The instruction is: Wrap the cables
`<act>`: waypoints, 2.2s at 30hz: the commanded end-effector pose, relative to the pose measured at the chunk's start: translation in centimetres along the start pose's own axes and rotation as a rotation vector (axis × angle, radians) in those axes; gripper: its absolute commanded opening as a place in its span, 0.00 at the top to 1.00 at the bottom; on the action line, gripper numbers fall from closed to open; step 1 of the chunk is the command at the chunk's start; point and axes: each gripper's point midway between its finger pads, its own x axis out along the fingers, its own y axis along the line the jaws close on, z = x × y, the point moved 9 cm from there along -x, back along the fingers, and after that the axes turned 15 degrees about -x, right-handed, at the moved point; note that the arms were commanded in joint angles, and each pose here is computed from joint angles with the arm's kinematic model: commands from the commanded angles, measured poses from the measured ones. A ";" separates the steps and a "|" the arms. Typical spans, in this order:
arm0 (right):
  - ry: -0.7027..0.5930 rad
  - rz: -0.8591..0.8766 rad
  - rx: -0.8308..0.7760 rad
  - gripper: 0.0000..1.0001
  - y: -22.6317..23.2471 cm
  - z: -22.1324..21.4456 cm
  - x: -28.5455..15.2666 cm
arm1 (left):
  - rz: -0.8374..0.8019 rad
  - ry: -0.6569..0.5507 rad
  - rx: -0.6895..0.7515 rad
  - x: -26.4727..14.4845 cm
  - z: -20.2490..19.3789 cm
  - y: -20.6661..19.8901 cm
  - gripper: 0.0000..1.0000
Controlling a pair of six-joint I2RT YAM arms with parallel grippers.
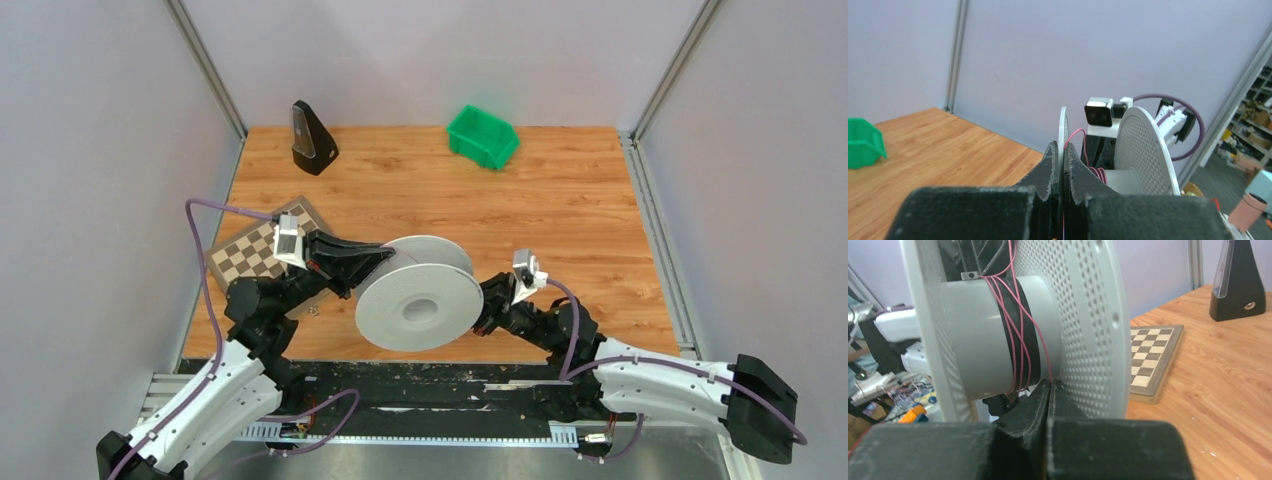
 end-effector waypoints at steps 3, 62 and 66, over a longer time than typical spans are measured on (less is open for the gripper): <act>-0.103 -0.028 0.149 1.00 0.4 1.6 1.7 | 0.101 -0.328 0.021 0.0 2.5 1.1 1.00; -0.029 -0.625 -0.157 0.46 -5.0 8.3 -4.0 | 0.495 -0.166 -0.249 -0.2 2.5 1.6 1.00; 0.139 -0.428 -0.217 0.34 -3.6 10.9 -1.9 | 0.528 -0.086 -0.286 0.3 2.7 1.4 1.00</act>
